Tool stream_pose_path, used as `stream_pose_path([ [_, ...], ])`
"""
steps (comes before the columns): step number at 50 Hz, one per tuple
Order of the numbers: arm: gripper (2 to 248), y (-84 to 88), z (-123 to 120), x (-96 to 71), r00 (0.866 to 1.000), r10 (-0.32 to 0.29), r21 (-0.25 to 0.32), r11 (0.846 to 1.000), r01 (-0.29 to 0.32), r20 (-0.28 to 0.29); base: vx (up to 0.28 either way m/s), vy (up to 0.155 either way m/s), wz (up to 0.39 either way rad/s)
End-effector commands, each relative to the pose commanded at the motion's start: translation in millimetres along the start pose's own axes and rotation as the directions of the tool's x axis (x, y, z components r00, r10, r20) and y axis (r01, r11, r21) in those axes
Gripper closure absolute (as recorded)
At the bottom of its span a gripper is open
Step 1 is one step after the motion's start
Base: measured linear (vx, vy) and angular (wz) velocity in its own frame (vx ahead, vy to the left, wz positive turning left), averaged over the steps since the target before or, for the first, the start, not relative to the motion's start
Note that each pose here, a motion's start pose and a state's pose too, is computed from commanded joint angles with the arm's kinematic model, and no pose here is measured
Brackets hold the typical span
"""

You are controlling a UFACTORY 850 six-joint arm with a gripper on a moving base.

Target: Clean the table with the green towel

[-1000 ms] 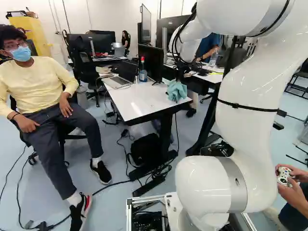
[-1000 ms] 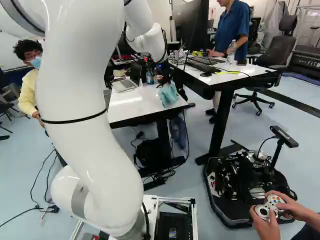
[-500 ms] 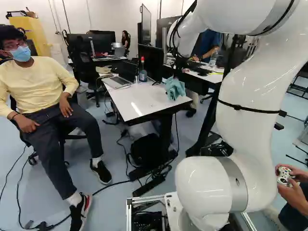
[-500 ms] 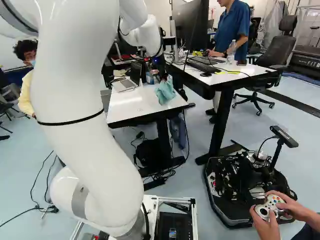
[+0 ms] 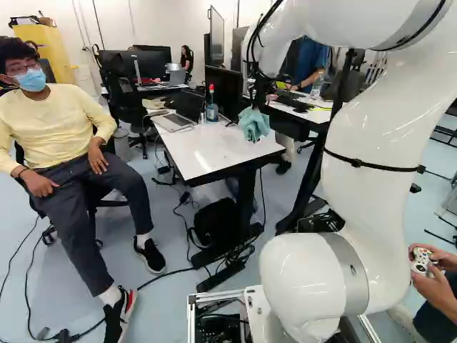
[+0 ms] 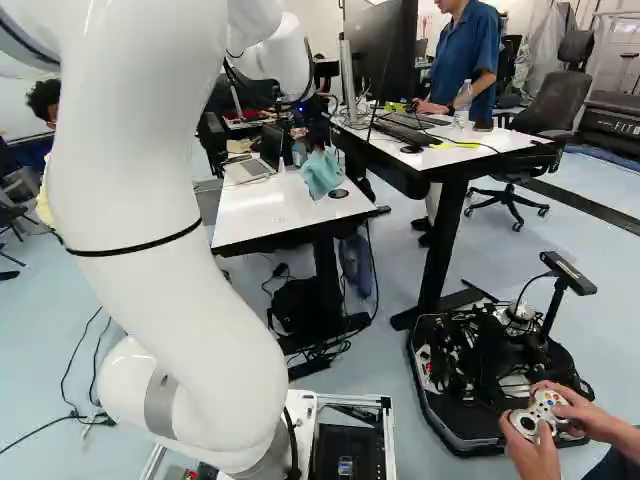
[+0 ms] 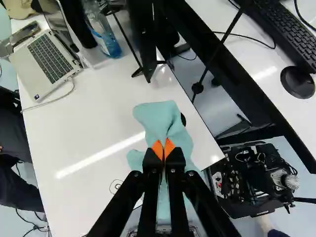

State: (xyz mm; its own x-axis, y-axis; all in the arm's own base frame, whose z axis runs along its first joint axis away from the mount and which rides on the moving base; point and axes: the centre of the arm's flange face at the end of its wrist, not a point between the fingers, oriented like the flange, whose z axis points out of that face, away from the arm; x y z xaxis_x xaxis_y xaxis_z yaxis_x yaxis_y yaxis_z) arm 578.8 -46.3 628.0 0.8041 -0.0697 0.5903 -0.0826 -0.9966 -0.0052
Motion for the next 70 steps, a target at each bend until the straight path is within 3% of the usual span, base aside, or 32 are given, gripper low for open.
stream_pose_path([
  [34, 224, -38.8, -14, 0.7, 0.998, -0.054, 0.040, 0.998, 0.054, -0.020, 0.000, 0.000, 0.000],
  [70, 224, -86.6, -32, -24.5, 0.992, -0.126, 0.093, 0.987, 0.127, -0.019, 0.000, 0.000, 0.000],
])
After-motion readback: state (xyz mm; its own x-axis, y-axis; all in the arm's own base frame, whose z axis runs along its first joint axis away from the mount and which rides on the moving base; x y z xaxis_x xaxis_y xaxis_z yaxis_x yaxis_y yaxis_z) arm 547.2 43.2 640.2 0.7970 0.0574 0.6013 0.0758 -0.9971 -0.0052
